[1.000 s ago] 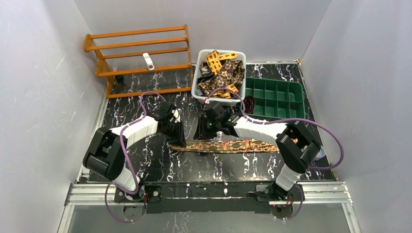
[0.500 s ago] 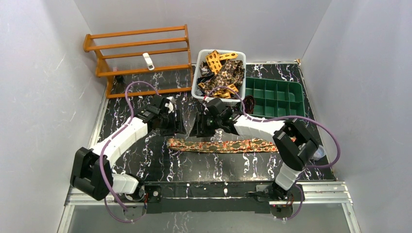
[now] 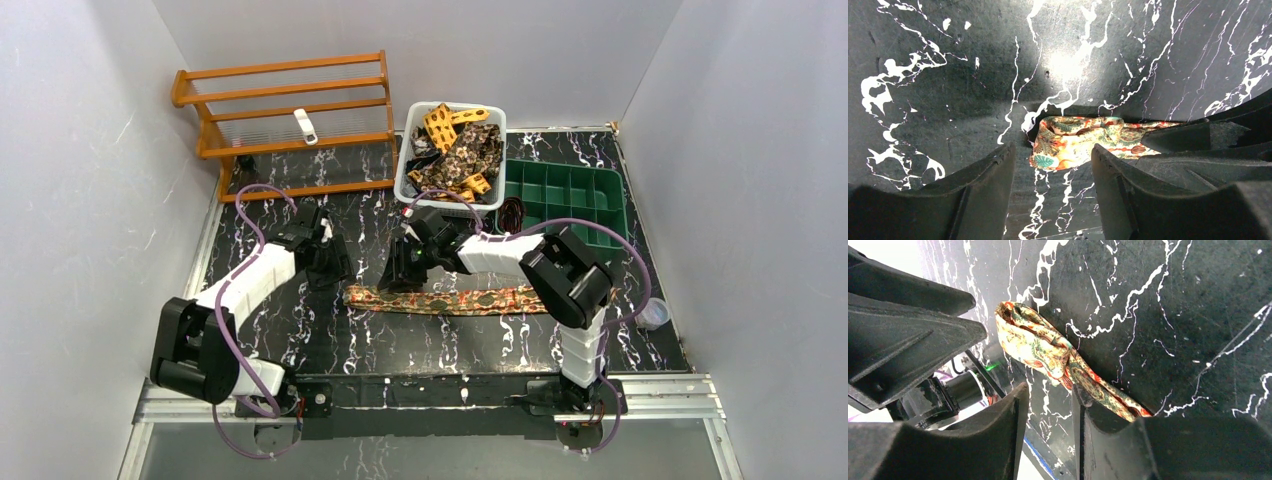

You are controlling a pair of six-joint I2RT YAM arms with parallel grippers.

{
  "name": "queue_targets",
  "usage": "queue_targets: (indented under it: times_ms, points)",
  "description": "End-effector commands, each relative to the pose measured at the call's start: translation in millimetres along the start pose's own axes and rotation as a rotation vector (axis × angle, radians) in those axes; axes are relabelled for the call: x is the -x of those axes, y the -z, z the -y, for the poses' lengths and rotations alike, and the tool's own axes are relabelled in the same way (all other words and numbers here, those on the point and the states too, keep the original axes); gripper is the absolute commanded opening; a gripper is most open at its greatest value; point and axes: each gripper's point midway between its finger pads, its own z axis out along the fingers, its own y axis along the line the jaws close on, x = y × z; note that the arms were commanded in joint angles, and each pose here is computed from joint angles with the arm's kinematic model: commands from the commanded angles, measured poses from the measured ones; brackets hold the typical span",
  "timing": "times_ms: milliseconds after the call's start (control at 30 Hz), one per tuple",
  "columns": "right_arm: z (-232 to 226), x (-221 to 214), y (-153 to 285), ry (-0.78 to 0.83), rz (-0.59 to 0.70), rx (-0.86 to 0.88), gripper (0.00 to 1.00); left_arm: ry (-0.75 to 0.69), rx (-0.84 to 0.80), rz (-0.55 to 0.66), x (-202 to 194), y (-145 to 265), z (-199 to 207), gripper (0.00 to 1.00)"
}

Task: Roll the ties
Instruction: Roll the tie at the center of the board.

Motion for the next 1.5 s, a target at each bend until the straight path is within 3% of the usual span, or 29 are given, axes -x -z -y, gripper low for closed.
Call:
queue_targets:
  times_ms: [0,300,667,767,1200,1300,1367,1467]
  points:
    - [-24.7,5.5,-5.7,0.015,-0.012,0.078,0.44,0.017,-0.005,-0.017,-5.1,-5.5,-8.3,0.52]
    - [-19.1,6.1,-18.6,-0.005,-0.036,0.062,0.39,0.028,-0.010,-0.028,-10.9,-9.0,-13.7,0.43]
    - [-17.6,3.7,-19.7,-0.018,-0.049,0.045,0.30,0.019,-0.013,-0.062,-19.0,-16.6,-16.4,0.40]
    - [-11.8,3.3,-20.7,-0.032,-0.047,0.014,0.37,0.016,-0.014,-0.062,-19.1,-16.8,-16.3,0.40]
    - [-10.3,-0.9,-30.0,-0.049,-0.078,0.024,0.36,0.005,-0.011,-0.090,-24.7,-22.6,-18.6,0.38]
    - [-13.1,0.7,-29.8,-0.043,-0.073,0.034,0.33,0.004,-0.008,-0.097,-26.4,-23.7,-20.0,0.38]
    - [-13.7,1.6,-28.7,-0.037,-0.067,0.029,0.24,0.001,-0.009,-0.094,-25.6,-23.0,-19.6,0.37]
    - [-17.3,1.5,-23.8,-0.021,-0.052,0.021,0.23,-0.001,-0.011,-0.090,-24.1,-22.2,-18.7,0.37]
